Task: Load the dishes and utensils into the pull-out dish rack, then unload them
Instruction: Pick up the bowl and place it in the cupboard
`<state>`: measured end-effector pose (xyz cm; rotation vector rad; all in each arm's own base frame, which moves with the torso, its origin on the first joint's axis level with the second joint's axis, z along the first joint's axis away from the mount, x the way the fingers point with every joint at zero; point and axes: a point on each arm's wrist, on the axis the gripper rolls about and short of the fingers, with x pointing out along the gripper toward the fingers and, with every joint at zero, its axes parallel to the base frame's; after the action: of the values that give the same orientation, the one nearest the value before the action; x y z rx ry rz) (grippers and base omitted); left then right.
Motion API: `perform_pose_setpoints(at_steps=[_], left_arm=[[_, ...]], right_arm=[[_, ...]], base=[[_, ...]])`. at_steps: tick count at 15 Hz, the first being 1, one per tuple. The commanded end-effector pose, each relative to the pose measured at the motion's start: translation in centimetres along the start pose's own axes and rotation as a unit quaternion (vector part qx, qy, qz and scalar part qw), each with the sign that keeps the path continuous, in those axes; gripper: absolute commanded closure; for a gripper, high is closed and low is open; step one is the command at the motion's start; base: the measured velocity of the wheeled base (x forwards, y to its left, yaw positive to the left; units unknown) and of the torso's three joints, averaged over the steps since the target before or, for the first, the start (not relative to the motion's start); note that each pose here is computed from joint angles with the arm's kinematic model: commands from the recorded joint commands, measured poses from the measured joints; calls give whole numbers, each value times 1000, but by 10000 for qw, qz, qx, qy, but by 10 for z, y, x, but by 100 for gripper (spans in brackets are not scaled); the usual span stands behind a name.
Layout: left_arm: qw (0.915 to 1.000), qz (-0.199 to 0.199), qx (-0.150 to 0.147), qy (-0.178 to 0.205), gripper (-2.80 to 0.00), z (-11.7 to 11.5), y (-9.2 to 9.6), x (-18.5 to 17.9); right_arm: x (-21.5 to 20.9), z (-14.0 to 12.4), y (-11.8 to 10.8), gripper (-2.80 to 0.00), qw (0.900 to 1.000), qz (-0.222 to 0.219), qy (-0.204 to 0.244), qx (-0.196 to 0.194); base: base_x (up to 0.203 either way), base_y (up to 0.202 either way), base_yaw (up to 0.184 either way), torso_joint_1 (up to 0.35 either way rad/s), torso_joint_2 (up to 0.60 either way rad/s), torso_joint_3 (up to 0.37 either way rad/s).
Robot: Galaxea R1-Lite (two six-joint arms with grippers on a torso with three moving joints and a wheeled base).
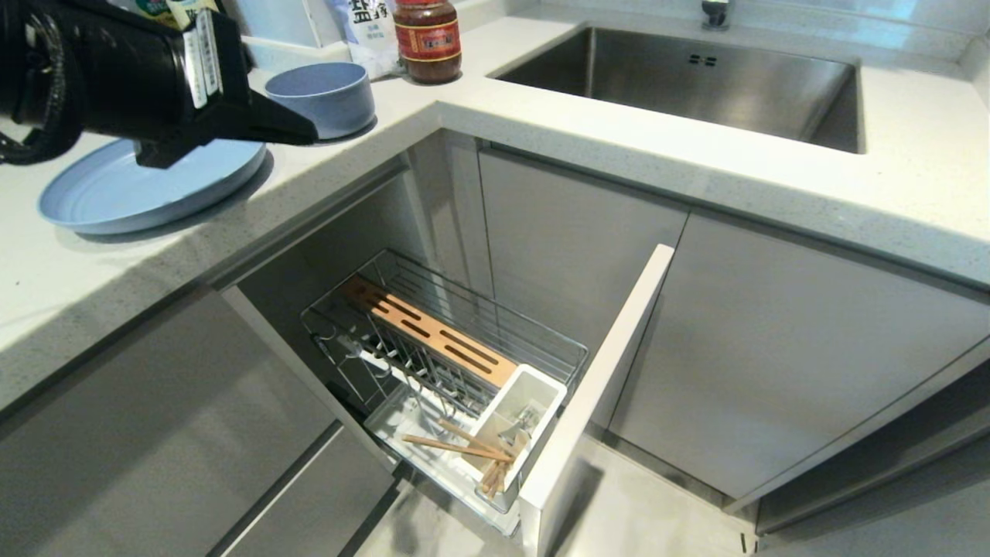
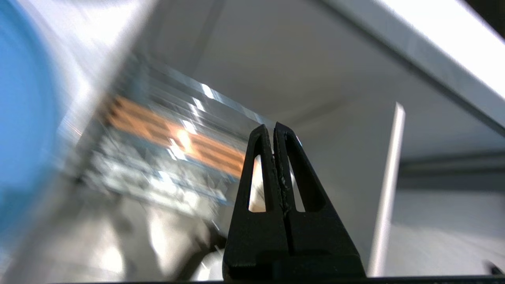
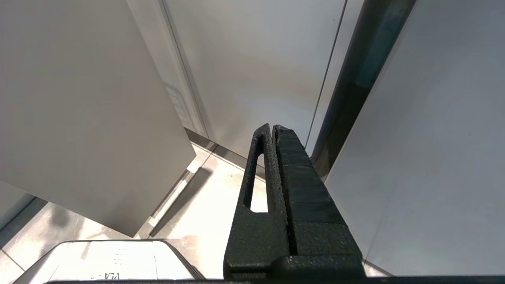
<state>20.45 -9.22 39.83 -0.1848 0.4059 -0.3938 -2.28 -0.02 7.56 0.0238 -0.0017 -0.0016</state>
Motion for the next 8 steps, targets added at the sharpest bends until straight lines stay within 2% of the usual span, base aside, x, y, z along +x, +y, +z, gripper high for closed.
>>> perform_pose_setpoints(at_steps=[1,3,8], left_arm=[[9988,290,78,-374,0,10,16,-3],[9961,342,156,-804,0,20,20,8],[9902,440,117,-1320,0,31,32,36]], right_arm=[[0,0,0,0,10000,1,-14,-3],[0,0,0,0,10000,1,-14,1],[0,0,0,0,10000,1,-14,-1]], base=[[0,0,0,0,0,0],[0,0,0,0,0,0],[0,0,0,0,0,0]])
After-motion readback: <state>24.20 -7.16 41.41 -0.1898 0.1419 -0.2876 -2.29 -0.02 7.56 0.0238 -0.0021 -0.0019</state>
